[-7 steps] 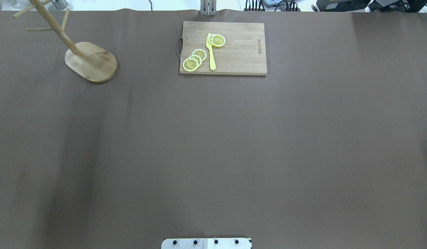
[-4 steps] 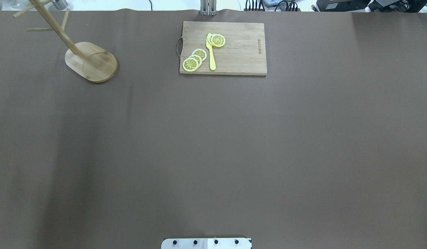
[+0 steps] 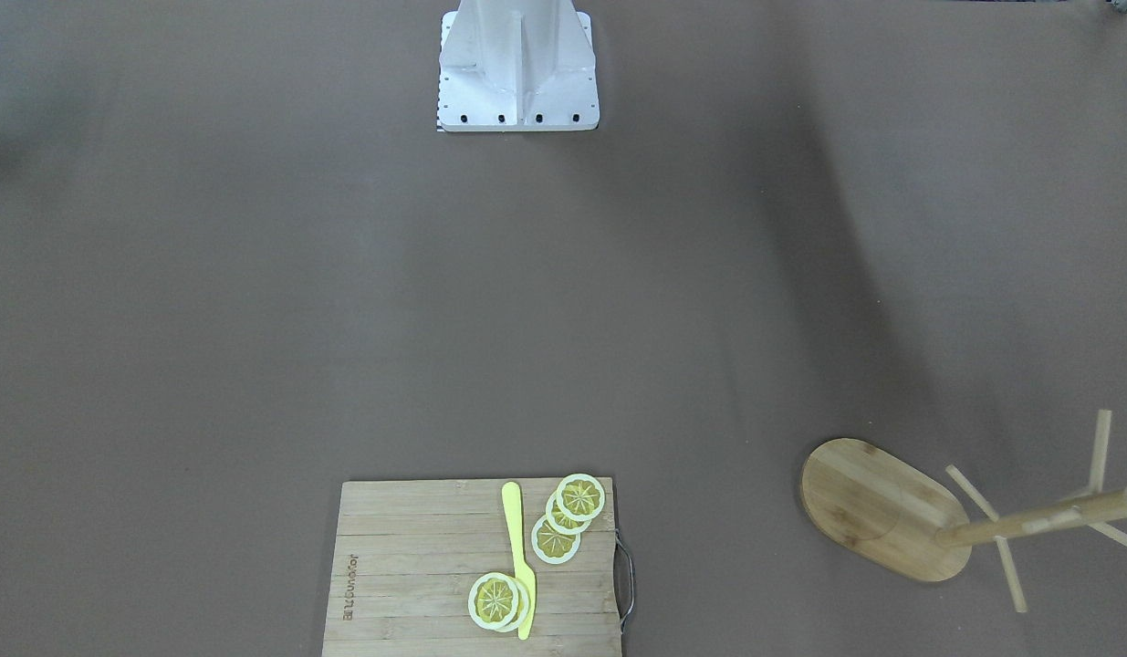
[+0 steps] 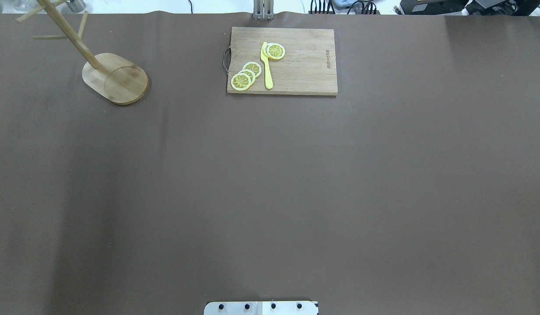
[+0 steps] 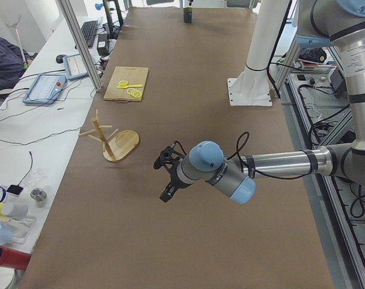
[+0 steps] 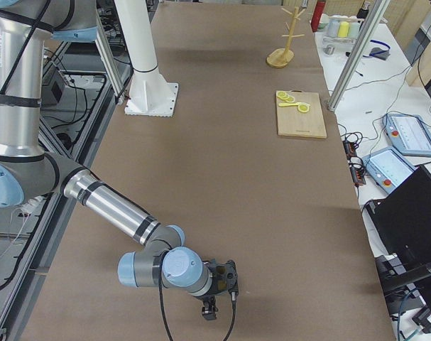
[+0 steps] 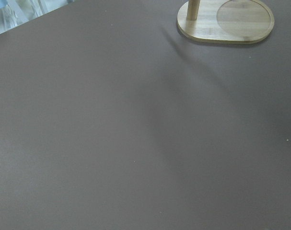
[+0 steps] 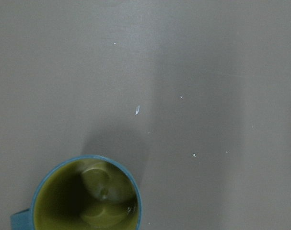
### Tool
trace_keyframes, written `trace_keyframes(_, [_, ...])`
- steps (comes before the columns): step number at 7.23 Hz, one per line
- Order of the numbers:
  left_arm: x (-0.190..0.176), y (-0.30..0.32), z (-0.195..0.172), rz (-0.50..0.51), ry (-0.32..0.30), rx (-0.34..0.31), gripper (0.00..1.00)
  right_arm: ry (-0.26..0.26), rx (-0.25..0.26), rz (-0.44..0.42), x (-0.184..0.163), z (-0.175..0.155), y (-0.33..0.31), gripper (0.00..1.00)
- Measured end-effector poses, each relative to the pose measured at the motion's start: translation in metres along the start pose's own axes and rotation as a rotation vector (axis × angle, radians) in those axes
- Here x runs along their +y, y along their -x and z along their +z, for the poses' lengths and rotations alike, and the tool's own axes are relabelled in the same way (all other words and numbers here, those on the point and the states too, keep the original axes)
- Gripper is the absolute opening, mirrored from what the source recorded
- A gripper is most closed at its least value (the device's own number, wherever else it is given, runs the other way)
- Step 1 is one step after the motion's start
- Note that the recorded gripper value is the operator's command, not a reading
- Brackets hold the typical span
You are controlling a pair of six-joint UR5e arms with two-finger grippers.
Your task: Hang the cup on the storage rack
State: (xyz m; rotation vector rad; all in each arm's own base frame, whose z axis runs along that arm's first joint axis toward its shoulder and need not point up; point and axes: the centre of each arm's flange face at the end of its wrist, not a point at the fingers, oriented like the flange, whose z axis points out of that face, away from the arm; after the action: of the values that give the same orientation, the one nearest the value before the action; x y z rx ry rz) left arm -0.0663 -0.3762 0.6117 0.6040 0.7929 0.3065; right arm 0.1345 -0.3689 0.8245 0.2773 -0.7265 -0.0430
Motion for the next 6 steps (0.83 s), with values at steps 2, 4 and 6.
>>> trace_keyframes(2, [0.001, 0.0, 0.0, 0.001, -0.001, 0.0, 0.99, 0.004, -0.001, 0.001, -0.001, 0.004, -0.003, 0.97])
trace_keyframes(4, [0.001, 0.0, 0.0, 0.001, -0.001, 0.0, 0.99, 0.007, -0.003, -0.011, -0.001, 0.009, 0.0, 0.97])
trace_keyframes(6, [0.001, 0.0, 0.0, 0.0, 0.0, 0.0, 0.99, 0.022, -0.011, -0.032, -0.007, 0.016, 0.008, 0.95])
